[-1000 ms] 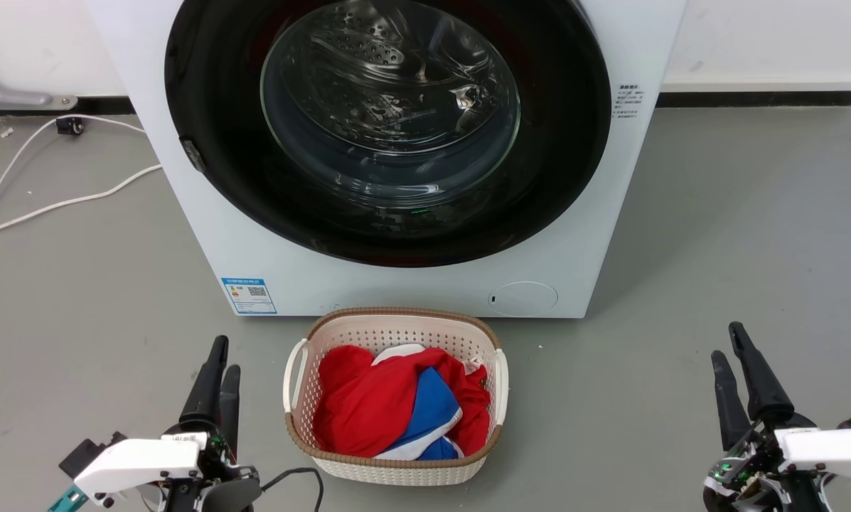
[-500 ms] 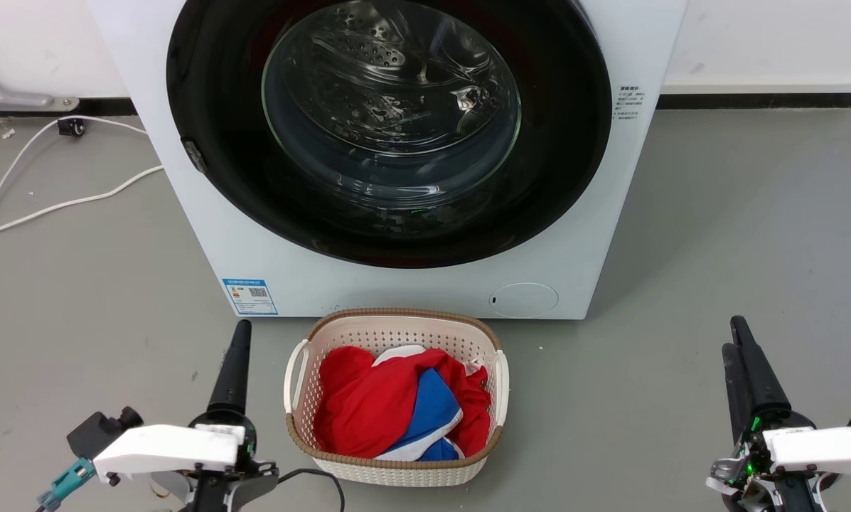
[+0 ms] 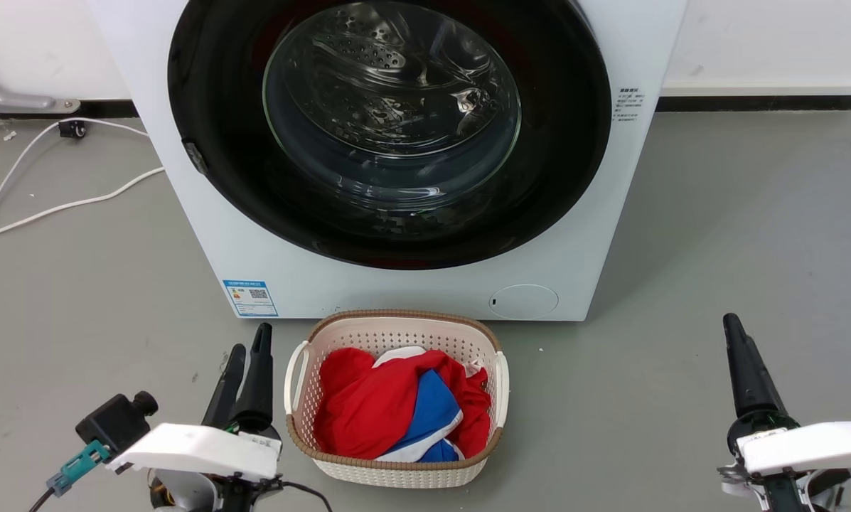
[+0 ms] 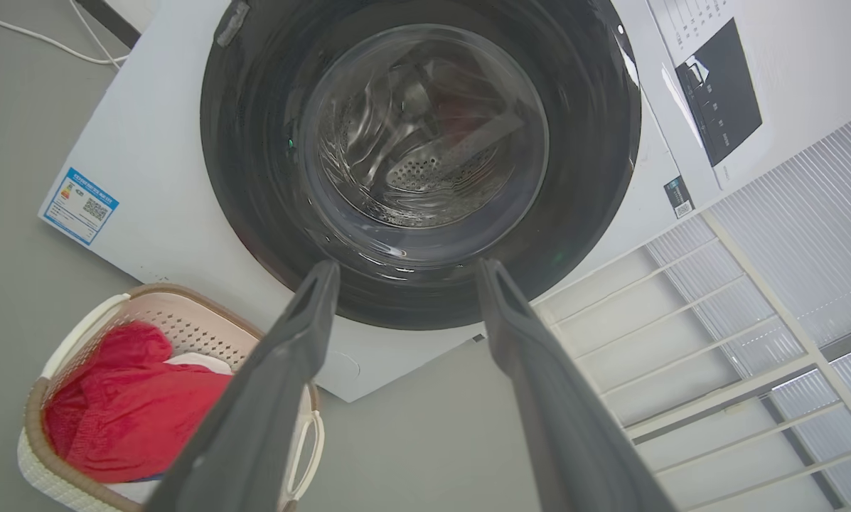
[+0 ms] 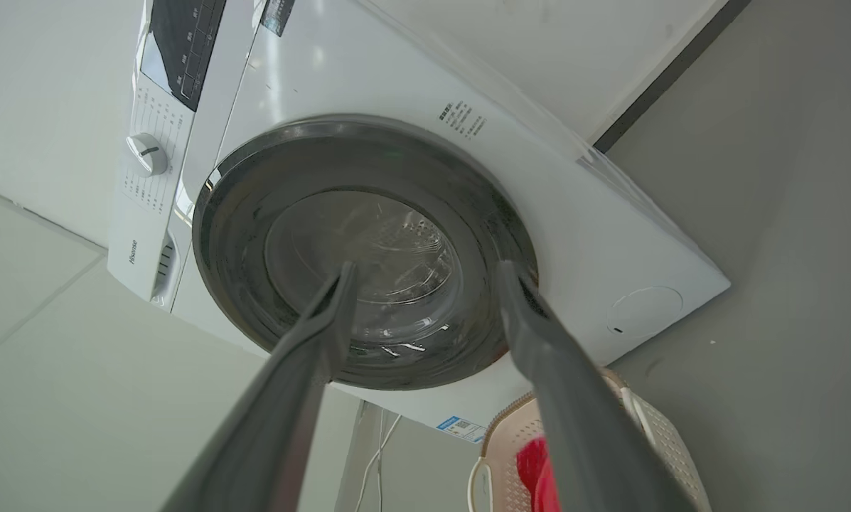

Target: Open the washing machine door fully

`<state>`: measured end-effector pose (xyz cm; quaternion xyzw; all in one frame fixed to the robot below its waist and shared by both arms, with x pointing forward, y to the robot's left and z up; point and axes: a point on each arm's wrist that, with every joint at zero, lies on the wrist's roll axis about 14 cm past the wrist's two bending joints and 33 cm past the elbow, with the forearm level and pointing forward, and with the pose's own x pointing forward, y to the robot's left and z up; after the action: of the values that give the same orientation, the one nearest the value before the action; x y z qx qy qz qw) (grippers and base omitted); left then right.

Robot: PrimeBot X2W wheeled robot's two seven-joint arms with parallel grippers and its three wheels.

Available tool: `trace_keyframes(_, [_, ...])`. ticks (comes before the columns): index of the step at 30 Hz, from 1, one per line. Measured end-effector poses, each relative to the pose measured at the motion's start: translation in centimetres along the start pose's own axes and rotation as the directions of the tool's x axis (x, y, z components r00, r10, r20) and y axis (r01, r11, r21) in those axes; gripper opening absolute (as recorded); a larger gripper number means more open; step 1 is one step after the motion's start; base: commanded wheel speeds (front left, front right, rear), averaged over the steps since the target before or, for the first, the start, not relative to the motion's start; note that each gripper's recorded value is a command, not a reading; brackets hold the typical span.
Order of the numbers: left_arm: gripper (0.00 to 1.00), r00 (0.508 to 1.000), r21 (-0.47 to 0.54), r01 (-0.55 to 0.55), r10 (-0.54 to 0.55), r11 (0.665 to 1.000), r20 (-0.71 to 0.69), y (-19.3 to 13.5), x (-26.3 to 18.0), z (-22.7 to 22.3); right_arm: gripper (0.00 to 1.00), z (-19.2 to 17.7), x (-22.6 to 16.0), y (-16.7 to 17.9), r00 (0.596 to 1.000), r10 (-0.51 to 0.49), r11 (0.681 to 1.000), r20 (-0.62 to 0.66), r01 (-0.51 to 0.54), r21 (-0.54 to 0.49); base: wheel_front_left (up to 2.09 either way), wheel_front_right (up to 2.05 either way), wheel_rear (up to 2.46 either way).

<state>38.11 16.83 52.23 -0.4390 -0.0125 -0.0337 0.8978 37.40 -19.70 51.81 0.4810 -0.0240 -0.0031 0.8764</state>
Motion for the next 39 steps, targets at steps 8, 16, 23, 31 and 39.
trace_keyframes(8, [1.0, 1.0, 0.194, 0.026, -0.025, 0.981, -0.011, -0.6, -0.1, -0.2, 1.0, 0.0, 0.0, 0.5, 1.0, 0.016, 0.972, -0.023, -0.021, -0.233, 0.0, 0.0, 0.0])
trace_keyframes(16, [1.0, 0.999, 0.371, 0.049, -0.041, 0.927, -0.03, -0.9, -0.2, -0.5, 1.0, -0.3, -0.3, 1.0, 0.998, 0.027, 0.908, -0.05, -0.045, -0.416, 0.0, 0.0, 0.0])
trace_keyframes(23, [1.0, 0.998, 0.474, 0.065, -0.054, 0.878, -0.037, -1.1, -0.3, -0.7, 1.0, -0.4, -0.5, 1.3, 0.997, 0.029, 0.857, -0.067, -0.059, -0.512, 0.0, 0.0, 0.0])
trace_keyframes(31, [1.0, 0.997, 0.559, 0.078, -0.067, 0.825, -0.04, -1.3, -0.4, -0.8, 1.0, 0.0, -0.8, 1.4, 0.998, 0.028, 0.795, -0.065, -0.061, -0.603, 0.0, 0.0, 0.0])
trace_keyframes(39, [1.0, 0.996, 0.615, 0.09, -0.077, 0.784, -0.048, -1.4, -0.6, -1.2, 1.0, 0.0, -1.0, 1.5, 0.997, 0.027, 0.748, -0.072, -0.068, -0.661, 0.0, 0.0, 0.0])
